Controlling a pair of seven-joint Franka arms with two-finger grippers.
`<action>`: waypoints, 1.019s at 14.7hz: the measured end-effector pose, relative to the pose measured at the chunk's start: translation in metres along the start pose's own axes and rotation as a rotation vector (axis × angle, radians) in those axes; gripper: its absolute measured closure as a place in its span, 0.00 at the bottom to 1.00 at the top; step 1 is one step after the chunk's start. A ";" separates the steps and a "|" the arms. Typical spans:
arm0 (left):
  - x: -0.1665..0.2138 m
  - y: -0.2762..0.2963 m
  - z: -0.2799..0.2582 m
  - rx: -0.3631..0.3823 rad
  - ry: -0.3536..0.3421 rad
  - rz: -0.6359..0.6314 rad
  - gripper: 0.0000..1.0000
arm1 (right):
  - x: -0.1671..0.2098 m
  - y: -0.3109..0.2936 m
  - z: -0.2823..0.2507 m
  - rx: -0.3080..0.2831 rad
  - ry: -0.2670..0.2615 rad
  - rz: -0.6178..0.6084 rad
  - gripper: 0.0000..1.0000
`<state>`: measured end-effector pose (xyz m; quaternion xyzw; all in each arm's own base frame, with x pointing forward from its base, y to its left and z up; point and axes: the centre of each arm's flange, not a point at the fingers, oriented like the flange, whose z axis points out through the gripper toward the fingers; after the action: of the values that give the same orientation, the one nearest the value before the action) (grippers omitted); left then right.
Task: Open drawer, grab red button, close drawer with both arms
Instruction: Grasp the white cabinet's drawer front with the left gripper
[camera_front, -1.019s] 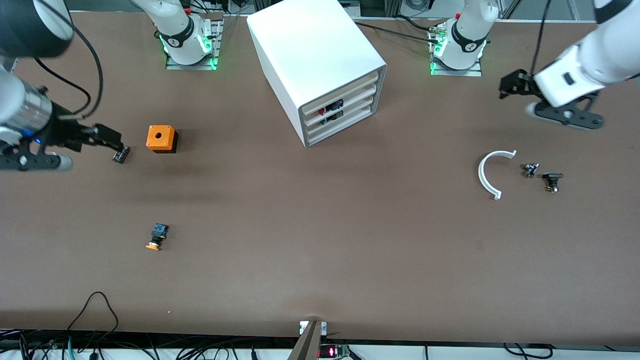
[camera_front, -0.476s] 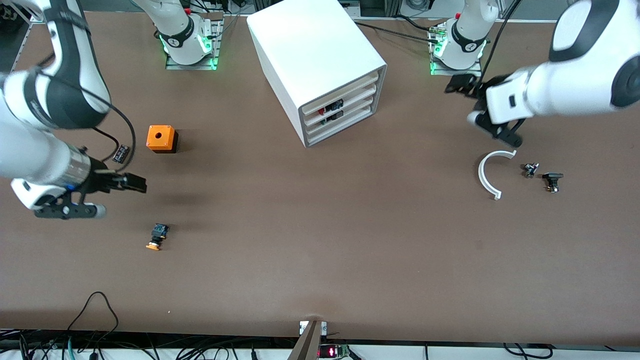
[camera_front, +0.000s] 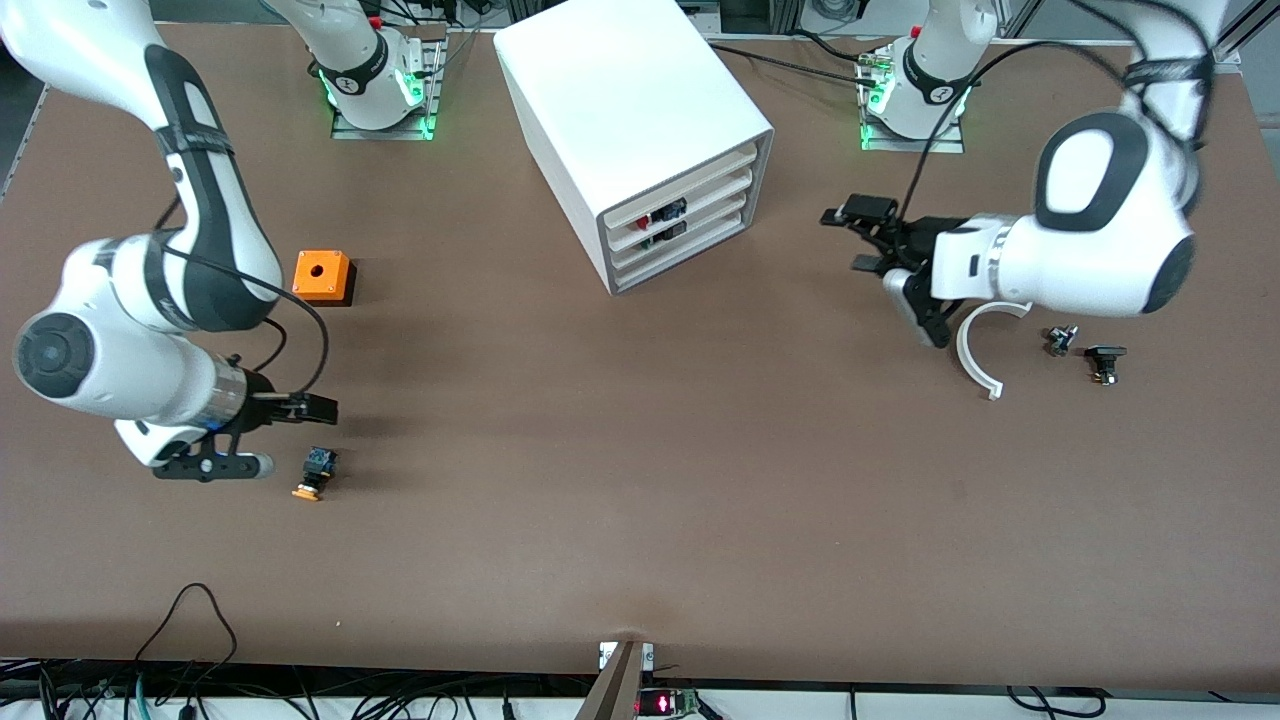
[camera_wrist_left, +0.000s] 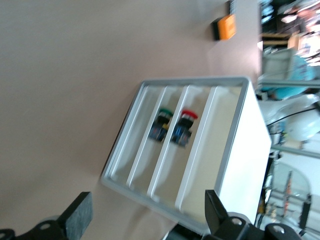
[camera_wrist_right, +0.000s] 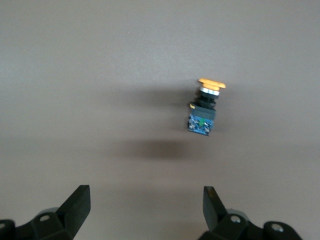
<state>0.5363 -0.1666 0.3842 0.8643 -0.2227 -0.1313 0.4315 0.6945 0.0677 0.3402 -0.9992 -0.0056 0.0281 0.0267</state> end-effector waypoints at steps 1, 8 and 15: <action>-0.003 -0.011 0.019 -0.041 0.027 0.009 0.01 | 0.001 -0.005 0.006 0.001 0.002 -0.007 0.00; -0.044 -0.052 0.140 -0.242 0.128 0.042 0.06 | -0.001 -0.063 0.036 0.002 -0.004 -0.088 0.00; -0.069 -0.075 0.201 -0.376 0.157 -0.010 0.24 | -0.014 -0.154 0.051 0.002 -0.002 -0.212 0.00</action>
<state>0.4122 -0.2304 0.2066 0.7770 -0.1559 -0.1051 0.6007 0.6761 0.2237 0.2979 -0.9930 -0.1113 0.0260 0.0304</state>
